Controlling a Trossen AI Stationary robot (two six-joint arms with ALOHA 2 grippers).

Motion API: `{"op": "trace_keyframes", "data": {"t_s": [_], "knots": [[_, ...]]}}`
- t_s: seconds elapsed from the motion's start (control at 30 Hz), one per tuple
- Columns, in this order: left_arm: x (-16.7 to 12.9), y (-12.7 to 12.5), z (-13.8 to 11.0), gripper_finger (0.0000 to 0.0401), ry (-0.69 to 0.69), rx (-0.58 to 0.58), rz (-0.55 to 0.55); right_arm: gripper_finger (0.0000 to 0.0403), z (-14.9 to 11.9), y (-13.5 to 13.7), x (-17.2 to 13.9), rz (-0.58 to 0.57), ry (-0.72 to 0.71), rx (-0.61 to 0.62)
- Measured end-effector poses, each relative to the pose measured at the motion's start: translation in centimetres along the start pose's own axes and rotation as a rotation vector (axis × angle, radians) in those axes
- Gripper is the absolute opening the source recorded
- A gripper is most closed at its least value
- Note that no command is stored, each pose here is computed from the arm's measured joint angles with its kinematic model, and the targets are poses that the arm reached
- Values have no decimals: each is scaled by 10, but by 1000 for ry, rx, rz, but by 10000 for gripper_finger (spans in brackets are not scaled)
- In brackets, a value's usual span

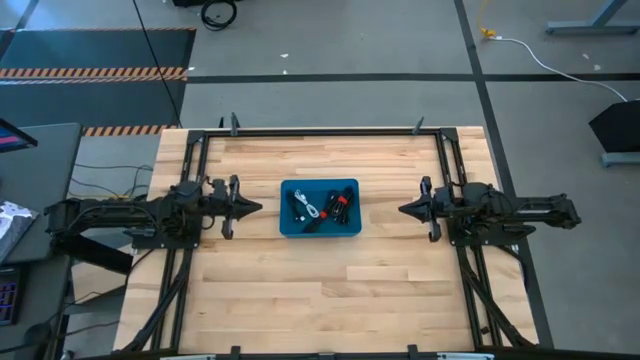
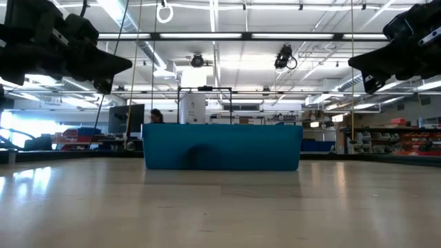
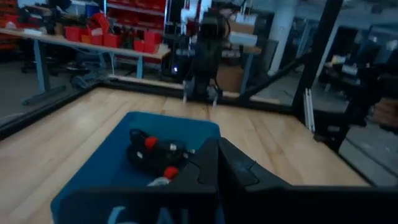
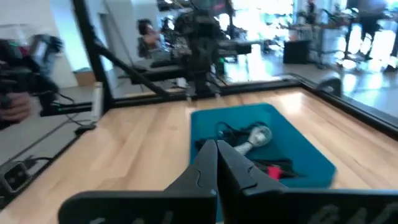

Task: Pick and place USB-C Cables
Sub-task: Return to Home Position

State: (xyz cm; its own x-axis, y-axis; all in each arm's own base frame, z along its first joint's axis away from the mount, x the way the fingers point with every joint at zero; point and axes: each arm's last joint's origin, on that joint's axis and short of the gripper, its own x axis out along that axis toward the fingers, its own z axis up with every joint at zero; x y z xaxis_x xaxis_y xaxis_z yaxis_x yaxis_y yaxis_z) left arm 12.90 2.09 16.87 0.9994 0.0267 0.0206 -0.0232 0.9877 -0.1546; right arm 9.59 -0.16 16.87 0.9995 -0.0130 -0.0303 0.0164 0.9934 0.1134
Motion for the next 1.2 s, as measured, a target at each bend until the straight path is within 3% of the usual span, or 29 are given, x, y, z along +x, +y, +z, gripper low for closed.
{"op": "trace_keyframes", "data": {"t_s": [0.17, 0.37, 0.53, 0.8, 1.0, 1.2], "knots": [[0, 1, -7, 2, 74, 10, 11, 1, -1, 1, 1, 30, -27, -21], [0, 0, 3, 2, -37, 41, 4, 1, -1, 0, 1, 4, -32, -45], [0, 3, -2, 2, 10, -14, 103, 1, -2, -2, 2, -16, -40, -47], [0, -7, -8, 1, 50, -67, 134, 4, -3, -2, 2, -17, -37, -36], [-3, -21, -8, 1, 27, -2, 173, 4, -4, -2, 3, -18, -24, -38], [-14, -19, -5, 1, 9, 25, 236, 4, -4, -2, 3, -18, -21, -38]]}}
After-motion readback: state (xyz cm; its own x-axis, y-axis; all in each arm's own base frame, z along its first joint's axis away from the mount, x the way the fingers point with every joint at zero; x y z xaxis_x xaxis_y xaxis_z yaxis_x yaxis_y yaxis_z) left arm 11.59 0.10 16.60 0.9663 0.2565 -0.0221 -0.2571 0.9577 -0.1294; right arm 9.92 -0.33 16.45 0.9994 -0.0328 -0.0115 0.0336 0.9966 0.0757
